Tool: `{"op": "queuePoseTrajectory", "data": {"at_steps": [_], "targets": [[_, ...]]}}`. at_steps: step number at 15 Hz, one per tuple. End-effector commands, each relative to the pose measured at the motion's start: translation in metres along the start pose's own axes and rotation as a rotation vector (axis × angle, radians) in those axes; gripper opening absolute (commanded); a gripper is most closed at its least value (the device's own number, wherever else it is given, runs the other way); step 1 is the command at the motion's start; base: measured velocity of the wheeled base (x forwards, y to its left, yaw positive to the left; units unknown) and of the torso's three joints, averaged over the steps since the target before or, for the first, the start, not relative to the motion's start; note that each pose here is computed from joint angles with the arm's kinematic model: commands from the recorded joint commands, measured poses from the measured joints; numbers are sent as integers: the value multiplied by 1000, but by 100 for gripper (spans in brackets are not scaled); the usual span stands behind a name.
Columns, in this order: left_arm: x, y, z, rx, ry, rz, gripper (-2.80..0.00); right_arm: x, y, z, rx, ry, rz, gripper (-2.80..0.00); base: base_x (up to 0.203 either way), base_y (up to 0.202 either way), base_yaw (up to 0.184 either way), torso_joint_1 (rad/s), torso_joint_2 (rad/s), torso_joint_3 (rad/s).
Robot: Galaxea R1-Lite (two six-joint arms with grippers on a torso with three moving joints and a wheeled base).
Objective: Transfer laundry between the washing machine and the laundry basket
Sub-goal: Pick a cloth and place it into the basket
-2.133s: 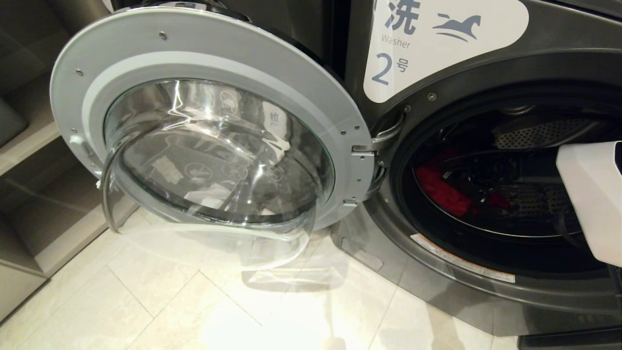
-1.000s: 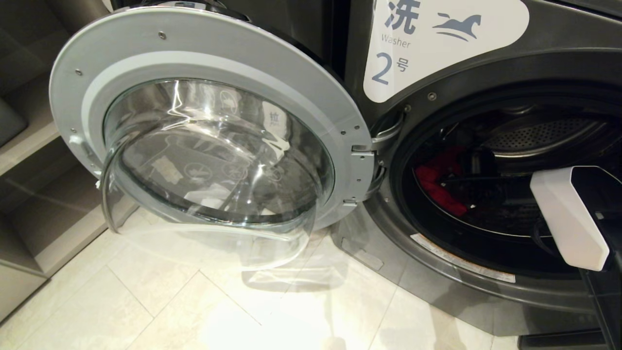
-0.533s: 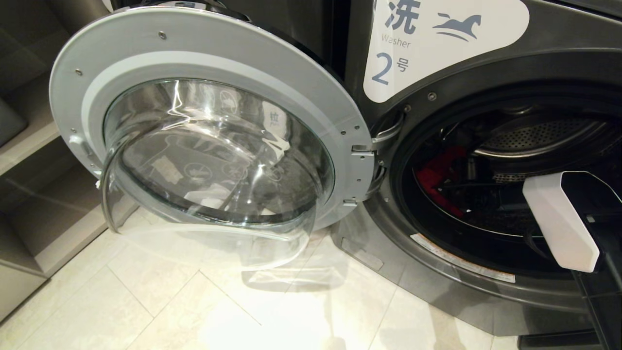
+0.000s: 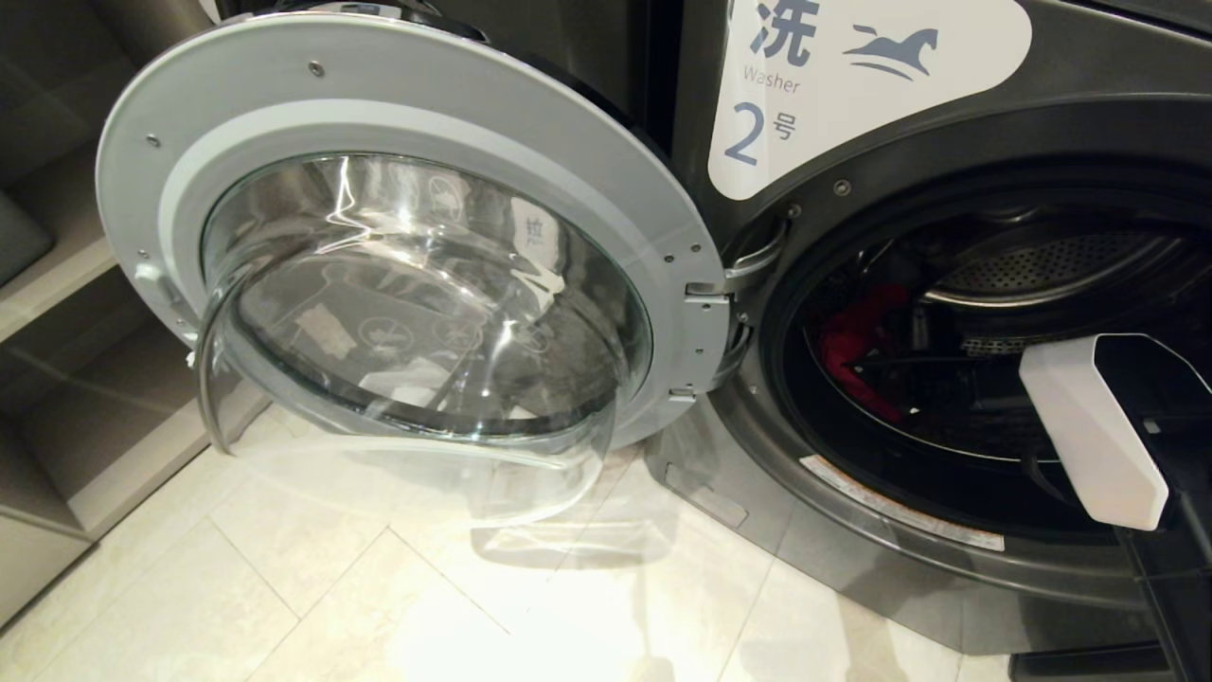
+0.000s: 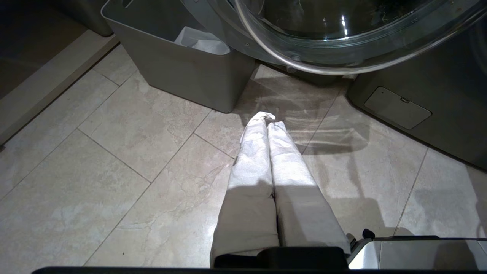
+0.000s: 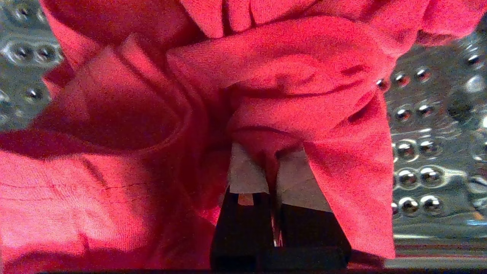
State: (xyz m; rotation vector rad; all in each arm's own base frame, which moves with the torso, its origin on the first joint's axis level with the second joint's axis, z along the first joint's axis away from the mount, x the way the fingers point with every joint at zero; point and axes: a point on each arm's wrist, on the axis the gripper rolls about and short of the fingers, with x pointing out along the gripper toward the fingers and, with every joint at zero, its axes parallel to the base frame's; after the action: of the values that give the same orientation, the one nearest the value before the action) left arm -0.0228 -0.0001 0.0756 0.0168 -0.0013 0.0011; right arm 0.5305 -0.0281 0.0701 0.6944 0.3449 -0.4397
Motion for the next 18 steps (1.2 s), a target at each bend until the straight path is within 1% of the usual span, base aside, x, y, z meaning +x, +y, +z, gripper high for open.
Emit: {"op": "queuePoseTrajectory", "data": {"at_steps": [1,3,5,6,7,9,12,14,16,18], "targets": [[0,0,0,0,0,0,-280,-9,5,13,8,-23,12,-280,0,0,0,0,0,0],[0,0,0,0,0,0,-280,-24,13,28,-5,-35,17,-280,0,0,0,0,0,0],[0,0,0,0,0,0,-280,-47,21,51,-28,-71,36,-280,0,0,0,0,0,0],[0,0,0,0,0,0,-280,-55,19,53,-50,-63,27,-280,0,0,0,0,0,0],[0,0,0,0,0,0,-280,-65,17,53,-79,-49,15,-280,0,0,0,0,0,0],[0,0,0,0,0,0,-280,-88,15,56,-110,-51,21,-280,0,0,0,0,0,0],[0,0,0,0,0,0,-280,-116,2,45,-178,-53,32,-280,0,0,0,0,0,0],[0,0,0,0,0,0,-280,-144,4,52,-224,-110,88,-280,0,0,0,0,0,0],[0,0,0,0,0,0,-280,-164,4,48,-270,-119,136,-280,0,0,0,0,0,0],[0,0,0,0,0,0,-280,-174,2,36,-296,-110,163,-280,0,0,0,0,0,0]]}}
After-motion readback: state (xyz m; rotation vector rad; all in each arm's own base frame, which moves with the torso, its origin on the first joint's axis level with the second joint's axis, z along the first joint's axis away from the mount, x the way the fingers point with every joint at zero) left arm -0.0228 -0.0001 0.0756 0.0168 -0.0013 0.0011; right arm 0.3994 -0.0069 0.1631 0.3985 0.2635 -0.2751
